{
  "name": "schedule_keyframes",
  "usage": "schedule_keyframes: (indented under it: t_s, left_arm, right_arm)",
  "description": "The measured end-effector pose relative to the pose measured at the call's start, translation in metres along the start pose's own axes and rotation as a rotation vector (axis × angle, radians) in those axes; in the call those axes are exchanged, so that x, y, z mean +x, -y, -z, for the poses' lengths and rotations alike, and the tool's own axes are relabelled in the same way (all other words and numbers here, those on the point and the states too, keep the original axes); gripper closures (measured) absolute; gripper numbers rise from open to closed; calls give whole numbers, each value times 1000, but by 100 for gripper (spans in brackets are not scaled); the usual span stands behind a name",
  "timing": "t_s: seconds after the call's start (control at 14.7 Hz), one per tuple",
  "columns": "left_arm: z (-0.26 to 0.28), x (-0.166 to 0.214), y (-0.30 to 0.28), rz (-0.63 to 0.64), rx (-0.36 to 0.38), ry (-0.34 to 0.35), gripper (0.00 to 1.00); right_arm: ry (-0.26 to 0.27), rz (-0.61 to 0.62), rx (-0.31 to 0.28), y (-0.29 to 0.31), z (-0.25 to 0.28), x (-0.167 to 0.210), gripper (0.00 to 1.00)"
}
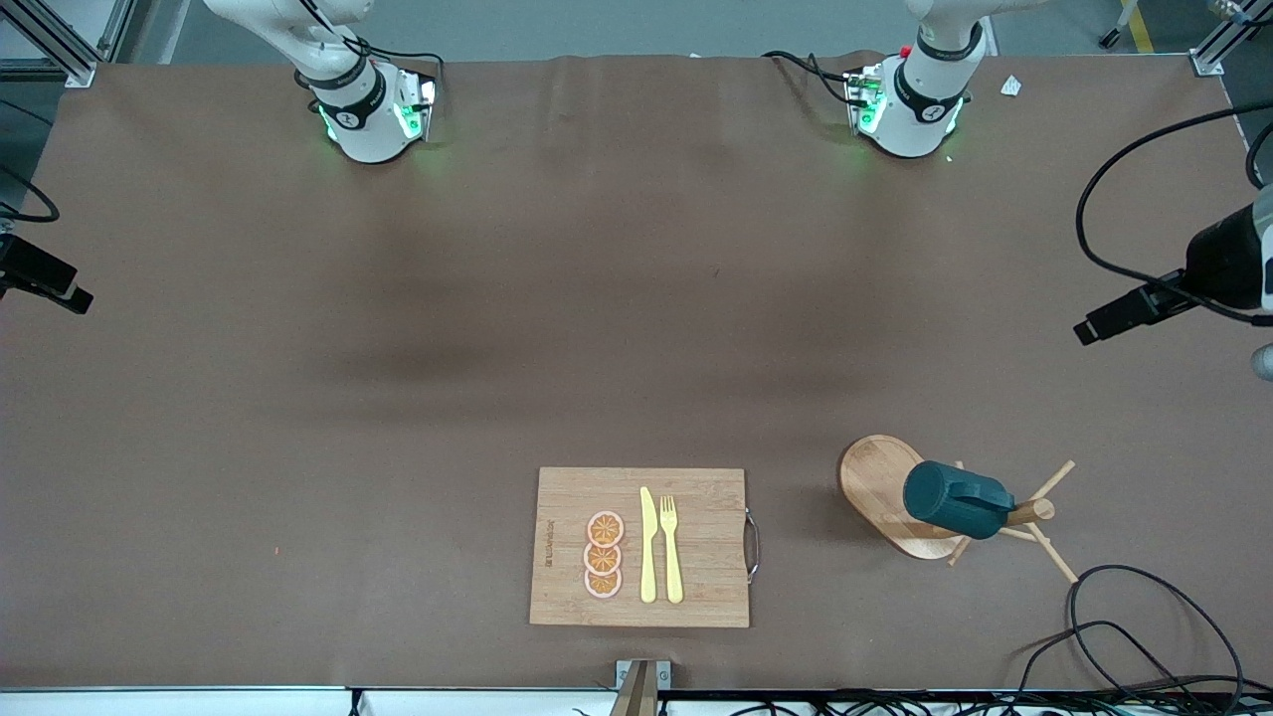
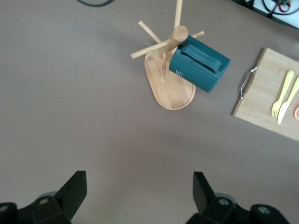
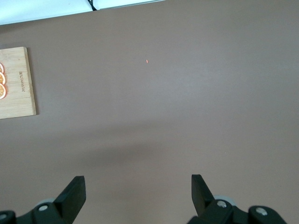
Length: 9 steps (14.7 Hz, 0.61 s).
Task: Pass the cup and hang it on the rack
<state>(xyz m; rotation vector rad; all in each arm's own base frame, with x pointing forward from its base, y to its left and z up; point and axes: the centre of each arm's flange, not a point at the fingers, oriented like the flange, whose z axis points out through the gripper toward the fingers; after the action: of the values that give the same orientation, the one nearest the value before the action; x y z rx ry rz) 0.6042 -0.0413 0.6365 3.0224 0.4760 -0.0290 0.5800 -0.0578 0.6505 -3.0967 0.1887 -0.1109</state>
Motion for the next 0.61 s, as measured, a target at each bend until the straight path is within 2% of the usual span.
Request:
schedule_keyframes:
  t_s: [0.34, 0.61]
  left_arm:
    - [28, -31, 22, -118, 39, -13, 0]
    - [21, -59, 28, -185, 60, 21, 0]
  right_arm:
    - [0, 1, 0, 0, 0, 0, 0]
    - [0, 1, 0, 0, 0, 0, 0]
